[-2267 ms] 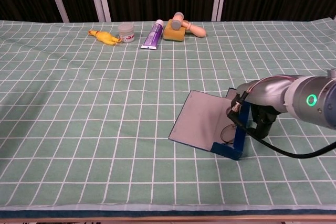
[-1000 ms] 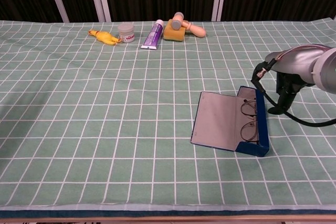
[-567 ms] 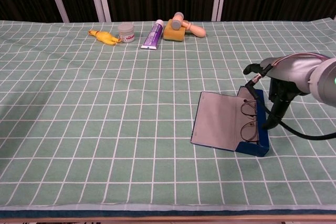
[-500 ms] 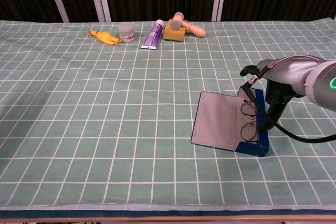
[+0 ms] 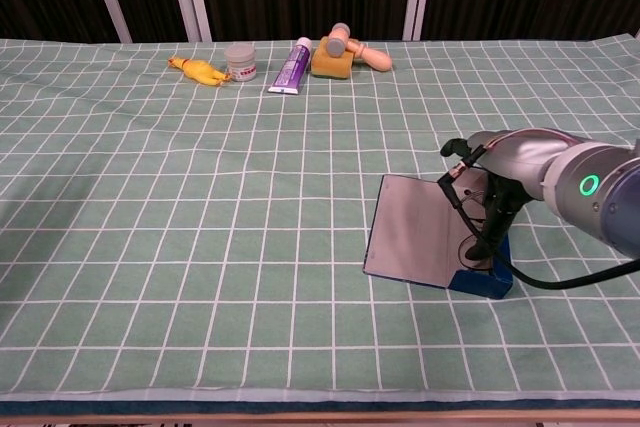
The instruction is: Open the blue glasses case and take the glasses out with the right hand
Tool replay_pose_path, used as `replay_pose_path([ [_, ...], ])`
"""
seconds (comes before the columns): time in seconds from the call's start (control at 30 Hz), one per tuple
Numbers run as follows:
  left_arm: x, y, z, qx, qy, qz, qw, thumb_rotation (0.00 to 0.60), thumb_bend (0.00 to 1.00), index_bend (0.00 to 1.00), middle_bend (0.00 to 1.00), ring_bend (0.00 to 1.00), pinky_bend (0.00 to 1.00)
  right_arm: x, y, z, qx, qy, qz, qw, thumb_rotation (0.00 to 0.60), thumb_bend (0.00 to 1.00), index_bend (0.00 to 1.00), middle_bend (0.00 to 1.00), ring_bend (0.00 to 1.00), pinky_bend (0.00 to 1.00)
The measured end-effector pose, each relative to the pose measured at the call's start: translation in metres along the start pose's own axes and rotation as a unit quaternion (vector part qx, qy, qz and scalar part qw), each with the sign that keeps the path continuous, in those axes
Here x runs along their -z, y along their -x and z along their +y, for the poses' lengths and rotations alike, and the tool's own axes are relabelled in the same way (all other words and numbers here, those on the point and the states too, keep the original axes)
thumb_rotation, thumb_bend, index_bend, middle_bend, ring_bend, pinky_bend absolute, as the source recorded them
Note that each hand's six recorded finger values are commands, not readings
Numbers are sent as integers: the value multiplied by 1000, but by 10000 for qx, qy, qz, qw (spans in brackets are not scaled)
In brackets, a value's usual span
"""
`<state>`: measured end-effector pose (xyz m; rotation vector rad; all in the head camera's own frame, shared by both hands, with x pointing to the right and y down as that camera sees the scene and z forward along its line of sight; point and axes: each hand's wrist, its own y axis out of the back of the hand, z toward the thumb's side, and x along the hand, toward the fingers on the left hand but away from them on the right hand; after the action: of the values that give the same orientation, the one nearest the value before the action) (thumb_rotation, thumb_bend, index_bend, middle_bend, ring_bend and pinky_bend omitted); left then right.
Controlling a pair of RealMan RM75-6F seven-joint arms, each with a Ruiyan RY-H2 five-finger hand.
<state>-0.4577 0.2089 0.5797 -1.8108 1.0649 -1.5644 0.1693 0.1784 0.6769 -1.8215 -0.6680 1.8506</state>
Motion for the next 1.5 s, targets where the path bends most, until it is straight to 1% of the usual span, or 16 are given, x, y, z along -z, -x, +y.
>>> replay_pose_path([
  [0.33, -1, 1, 0, -2, 1, -18, 10000, 600, 0, 0, 0, 0, 0, 16, -5, -4, -66, -179, -207, 9996, 600, 84, 0, 928, 1000, 1000],
  [0.6, -2, 1, 0, -4, -9, -45, 10000, 600, 0, 0, 0, 0, 0, 47, -9, -5, -97, -221, -563, 9981, 600, 106, 0, 928, 1000, 1000],
  [0.8, -2, 2, 0, -12, -17, -49, 10000, 600, 0, 0, 0, 0, 0, 68, -6, 2, 27, -235, -802, 9965, 600, 110, 0, 928, 1000, 1000],
  [1.13, -1, 1, 1, -26, -12, -30, 10000, 600, 0, 0, 0, 0, 0, 94, 11, 9, 153, -370, -1231, 9916, 600, 115, 0, 928, 1000, 1000],
  [1.27, -1, 1, 1, -30, 0, -19, 10000, 600, 0, 0, 0, 0, 0, 103, 22, 13, 215, -411, -1441, 9885, 600, 136, 0, 928, 1000, 1000],
  [1.37, -1, 1, 2, -54, 24, -14, 10000, 600, 0, 0, 0, 0, 0, 107, 30, 18, 269, -309, -1584, 9865, 600, 155, 0, 928, 1000, 1000],
  [1.5, 0, 1, 2, -63, 26, -4, 10000, 600, 0, 0, 0, 0, 0, 108, 39, 27, 376, -217, -1674, 9849, 600, 159, 0, 928, 1000, 1000],
])
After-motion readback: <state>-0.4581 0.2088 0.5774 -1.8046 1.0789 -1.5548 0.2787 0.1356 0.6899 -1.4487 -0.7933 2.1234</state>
